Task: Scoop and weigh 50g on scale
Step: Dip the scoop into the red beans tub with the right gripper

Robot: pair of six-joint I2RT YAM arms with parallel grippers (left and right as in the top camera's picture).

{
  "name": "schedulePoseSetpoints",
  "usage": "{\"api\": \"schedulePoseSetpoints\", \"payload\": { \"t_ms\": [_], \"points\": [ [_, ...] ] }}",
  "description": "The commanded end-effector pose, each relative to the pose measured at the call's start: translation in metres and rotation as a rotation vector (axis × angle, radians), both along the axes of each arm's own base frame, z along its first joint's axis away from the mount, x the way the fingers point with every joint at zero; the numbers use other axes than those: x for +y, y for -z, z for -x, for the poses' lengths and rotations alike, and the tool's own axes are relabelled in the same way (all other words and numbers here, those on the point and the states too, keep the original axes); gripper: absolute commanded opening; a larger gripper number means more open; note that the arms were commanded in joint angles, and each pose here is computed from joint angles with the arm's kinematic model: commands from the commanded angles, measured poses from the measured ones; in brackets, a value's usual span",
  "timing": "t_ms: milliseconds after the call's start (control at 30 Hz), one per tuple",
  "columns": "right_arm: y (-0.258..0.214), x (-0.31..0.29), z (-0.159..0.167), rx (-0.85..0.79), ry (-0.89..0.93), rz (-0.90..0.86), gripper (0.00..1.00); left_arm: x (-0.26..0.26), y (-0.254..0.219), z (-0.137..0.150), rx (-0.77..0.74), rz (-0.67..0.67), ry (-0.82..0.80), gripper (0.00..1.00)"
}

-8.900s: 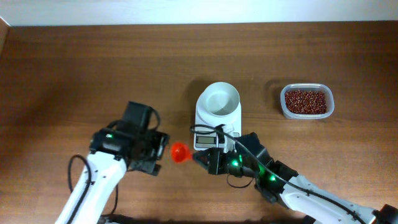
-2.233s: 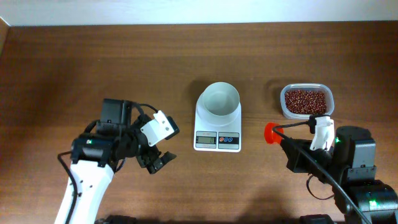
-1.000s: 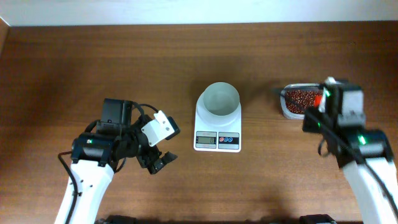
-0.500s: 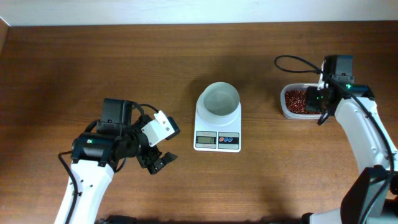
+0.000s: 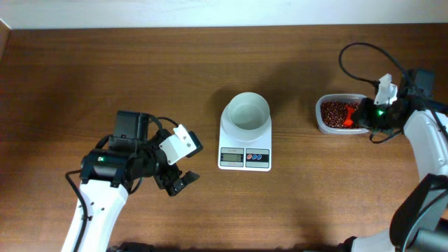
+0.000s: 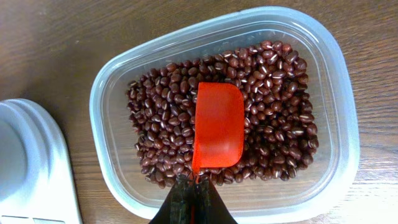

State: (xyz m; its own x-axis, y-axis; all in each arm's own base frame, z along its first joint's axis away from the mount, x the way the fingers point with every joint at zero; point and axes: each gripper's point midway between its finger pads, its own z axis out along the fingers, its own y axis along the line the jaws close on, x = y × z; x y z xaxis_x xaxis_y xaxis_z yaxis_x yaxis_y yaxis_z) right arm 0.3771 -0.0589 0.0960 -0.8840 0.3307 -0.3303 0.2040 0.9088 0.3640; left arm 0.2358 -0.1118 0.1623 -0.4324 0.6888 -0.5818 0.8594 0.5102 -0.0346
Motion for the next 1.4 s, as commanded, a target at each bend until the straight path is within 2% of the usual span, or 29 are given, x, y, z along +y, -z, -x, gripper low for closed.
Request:
{"api": "schedulePoseSetpoints", "payload": {
  "t_ms": [0, 100, 400, 500, 567, 800, 1000, 1167, 1233, 1300, 1367],
  "points": [
    [0.018, 0.007, 0.001, 0.042, 0.0, -0.113, 0.04, -0.001, 0.001, 0.002, 0.002, 0.011, 0.015, 0.99],
    [0.033, 0.004, 0.003, 0.078, 0.014, -0.146, 0.04, -0.001, 0.001, 0.002, 0.002, 0.011, 0.015, 0.99],
    [-0.002, -0.027, 0.007, -0.07, 0.112, -0.442, 0.04, -0.001, 0.001, 0.002, 0.001, 0.011, 0.015, 0.99],
    [-0.003, -0.028, 0.008, -0.072, 0.118, -0.459, 0.04, -0.001, 0.001, 0.002, 0.002, 0.011, 0.015, 0.99],
    [-0.016, -0.017, 0.006, -0.133, 0.053, -0.521, 0.04, -0.001, 0.001, 0.002, 0.002, 0.011, 0.015, 0.99],
    [-0.01, -0.027, 0.014, -0.115, 0.057, -0.484, 0.04, -0.001, 0.001, 0.002, 0.002, 0.011, 0.015, 0.99],
    [-0.027, -0.038, 0.02, -0.175, 0.104, -0.599, 0.04, -0.001, 0.001, 0.002, 0.001, 0.011, 0.015, 0.99],
    [-0.022, -0.046, 0.028, -0.141, 0.144, -0.596, 0.04, -0.001, 0.001, 0.002, 0.001, 0.011, 0.015, 0.99],
    [-0.031, -0.038, 0.028, -0.218, 0.048, -0.604, 0.04, -0.001, 0.001, 0.002, 0.002, 0.011, 0.015, 0.99],
    [-0.013, -0.047, 0.035, -0.125, 0.099, -0.521, 0.04, -0.001, 0.001, 0.002, 0.002, 0.011, 0.015, 0.99],
    [-0.031, -0.038, 0.028, -0.216, 0.047, -0.597, 0.04, -0.001, 0.001, 0.002, 0.002, 0.011, 0.015, 0.99]
  ]
}}
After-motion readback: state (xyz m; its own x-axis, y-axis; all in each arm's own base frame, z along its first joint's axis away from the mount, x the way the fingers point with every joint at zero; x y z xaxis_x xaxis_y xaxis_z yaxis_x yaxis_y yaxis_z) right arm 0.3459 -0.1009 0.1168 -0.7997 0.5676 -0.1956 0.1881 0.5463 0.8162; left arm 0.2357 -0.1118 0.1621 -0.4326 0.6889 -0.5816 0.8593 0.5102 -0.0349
